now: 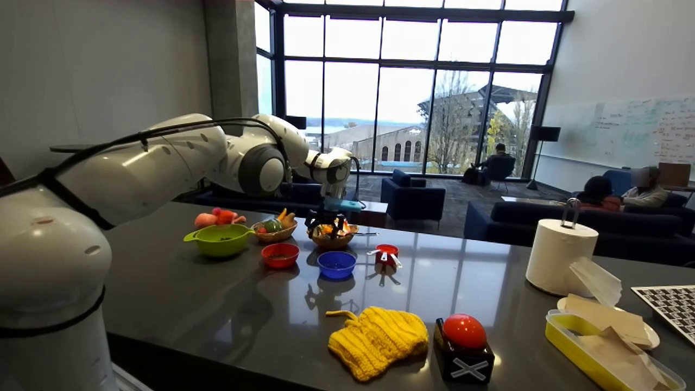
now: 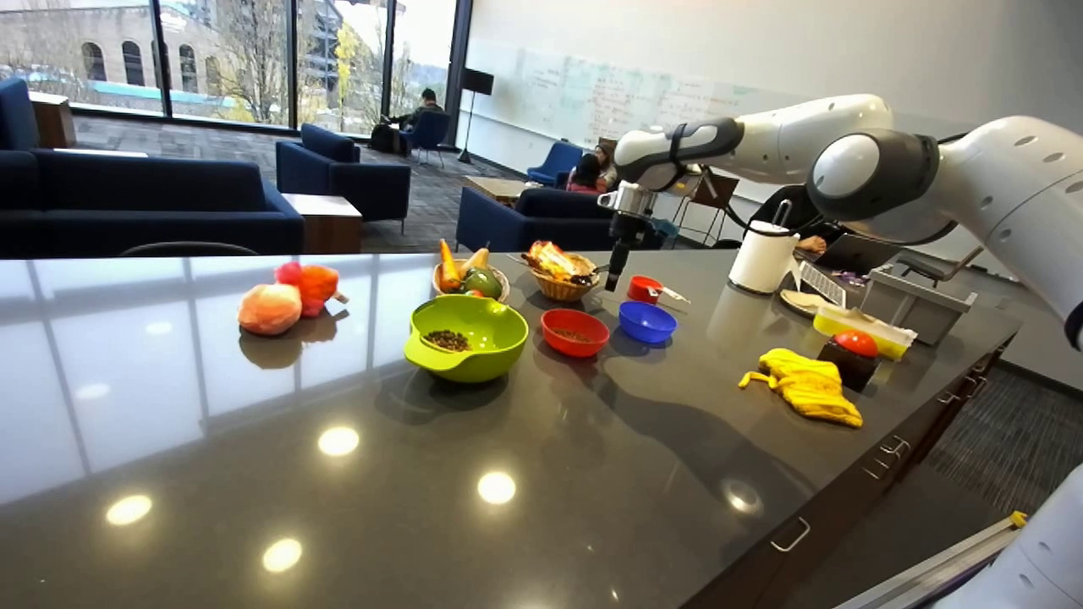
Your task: Remove the spoon in the yellow basket and use it to stir the content in the orange bowl
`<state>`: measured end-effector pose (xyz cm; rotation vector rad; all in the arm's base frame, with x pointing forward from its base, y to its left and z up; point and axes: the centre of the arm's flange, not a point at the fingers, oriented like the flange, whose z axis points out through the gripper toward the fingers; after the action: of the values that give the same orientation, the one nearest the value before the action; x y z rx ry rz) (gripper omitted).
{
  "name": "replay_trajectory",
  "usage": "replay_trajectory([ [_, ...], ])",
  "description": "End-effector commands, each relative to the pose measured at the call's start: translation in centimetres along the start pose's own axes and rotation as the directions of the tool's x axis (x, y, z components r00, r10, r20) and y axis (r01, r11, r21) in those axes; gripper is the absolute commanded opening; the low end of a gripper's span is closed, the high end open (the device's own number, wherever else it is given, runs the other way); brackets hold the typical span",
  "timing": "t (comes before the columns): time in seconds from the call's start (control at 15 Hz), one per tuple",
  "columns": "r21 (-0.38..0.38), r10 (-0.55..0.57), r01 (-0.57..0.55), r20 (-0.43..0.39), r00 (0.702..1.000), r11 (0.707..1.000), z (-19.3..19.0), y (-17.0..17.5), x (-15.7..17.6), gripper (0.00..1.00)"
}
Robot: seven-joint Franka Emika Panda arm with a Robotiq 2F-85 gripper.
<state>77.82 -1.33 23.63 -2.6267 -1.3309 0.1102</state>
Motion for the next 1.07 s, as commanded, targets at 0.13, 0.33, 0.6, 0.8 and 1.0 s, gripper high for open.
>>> replay_trajectory([
  [0.13, -0.059, -0.241, 0.246, 0.082, 0.967, 0.967, -1.3, 1.3, 1.7, 1.00],
  [0.33, -0.099, -0.319, 0.329, 0.102, 0.942, 0.939, -1.4, 1.4, 2.5, 1.00],
  [0.6, -0.130, -0.414, 0.425, 0.103, 0.904, 0.896, -1.2, 1.8, 3.9, 1.00],
  [0.8, -0.144, -0.482, 0.494, 0.114, 0.869, 0.857, -0.8, 1.9, 4.7, 1.00],
  [1.0, -0.136, -0.532, 0.545, 0.121, 0.838, 0.827, 0.0, 2.1, 4.8, 1.00],
])
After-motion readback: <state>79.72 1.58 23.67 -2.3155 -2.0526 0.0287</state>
